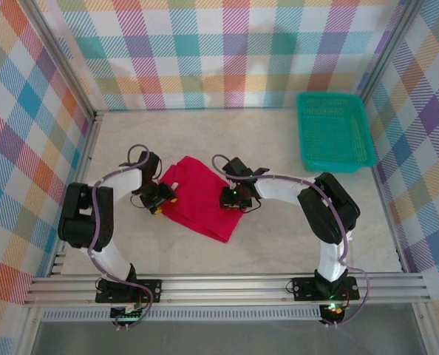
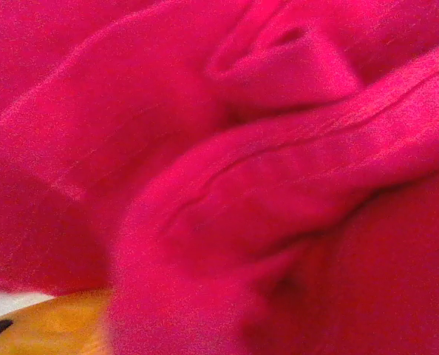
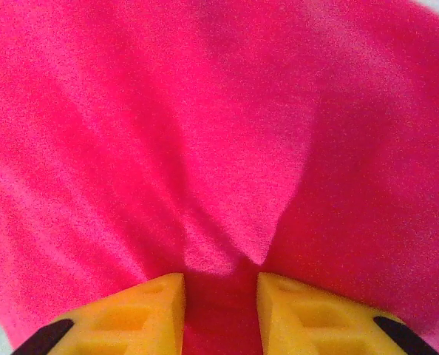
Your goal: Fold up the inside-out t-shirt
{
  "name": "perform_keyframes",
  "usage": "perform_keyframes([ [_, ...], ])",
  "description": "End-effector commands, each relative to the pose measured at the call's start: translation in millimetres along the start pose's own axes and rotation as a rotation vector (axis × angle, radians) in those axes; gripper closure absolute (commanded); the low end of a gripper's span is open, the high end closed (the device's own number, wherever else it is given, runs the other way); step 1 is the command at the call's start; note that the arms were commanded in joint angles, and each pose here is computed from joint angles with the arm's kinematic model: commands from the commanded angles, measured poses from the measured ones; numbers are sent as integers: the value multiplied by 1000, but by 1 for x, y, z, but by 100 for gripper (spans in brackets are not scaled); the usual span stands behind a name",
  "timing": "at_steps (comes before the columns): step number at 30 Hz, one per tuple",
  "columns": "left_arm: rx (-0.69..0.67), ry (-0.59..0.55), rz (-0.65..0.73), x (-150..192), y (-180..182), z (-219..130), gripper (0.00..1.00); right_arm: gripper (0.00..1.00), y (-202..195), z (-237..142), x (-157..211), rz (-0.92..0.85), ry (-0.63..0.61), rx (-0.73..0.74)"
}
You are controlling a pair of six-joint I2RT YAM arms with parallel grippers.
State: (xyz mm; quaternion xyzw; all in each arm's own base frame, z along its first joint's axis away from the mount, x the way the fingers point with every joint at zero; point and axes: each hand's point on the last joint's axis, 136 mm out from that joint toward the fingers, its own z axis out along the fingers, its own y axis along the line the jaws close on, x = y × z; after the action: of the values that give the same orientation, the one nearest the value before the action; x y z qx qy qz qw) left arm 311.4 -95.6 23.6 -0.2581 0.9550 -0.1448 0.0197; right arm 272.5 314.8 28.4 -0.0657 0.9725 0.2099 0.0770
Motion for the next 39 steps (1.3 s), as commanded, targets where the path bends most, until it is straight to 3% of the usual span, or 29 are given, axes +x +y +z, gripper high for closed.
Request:
perform_keyframes([
  [1, 72, -61, 60, -31, -38, 10, 50, 68, 28, 5, 66, -60, 132, -27],
  [5, 110, -86, 176, -52, -80, -10, 53, 66, 77, -18, 90, -224, 91, -74],
  [10, 100, -125, 253, -60, -93, -43, 47, 51, 53, -53, 36, -204, -109, -1],
  [12, 110, -116, 258, -56, -94, -46, 46, 49, 37, -58, 11, -164, -140, 7],
  [19, 212, -36, 253, -42, -105, -29, 46, 43, -18, -51, -62, -50, -186, 40],
  [28, 213, 17, 226, -46, -109, 10, 48, 37, -36, -20, -100, -34, -161, 61],
  [31, 221, 32, 210, -49, -111, 20, 54, 45, -31, -14, -107, -35, -155, 44],
  [34, 229, 35, 201, -49, -114, 20, 75, 69, -26, -16, -109, -26, -154, 30],
  [36, 220, 24, 203, -49, -113, 13, 84, 83, -22, -23, -111, -30, -162, 17],
  [39, 188, -2, 220, -49, -109, -4, 93, 95, -13, -34, -109, -51, -164, -2],
])
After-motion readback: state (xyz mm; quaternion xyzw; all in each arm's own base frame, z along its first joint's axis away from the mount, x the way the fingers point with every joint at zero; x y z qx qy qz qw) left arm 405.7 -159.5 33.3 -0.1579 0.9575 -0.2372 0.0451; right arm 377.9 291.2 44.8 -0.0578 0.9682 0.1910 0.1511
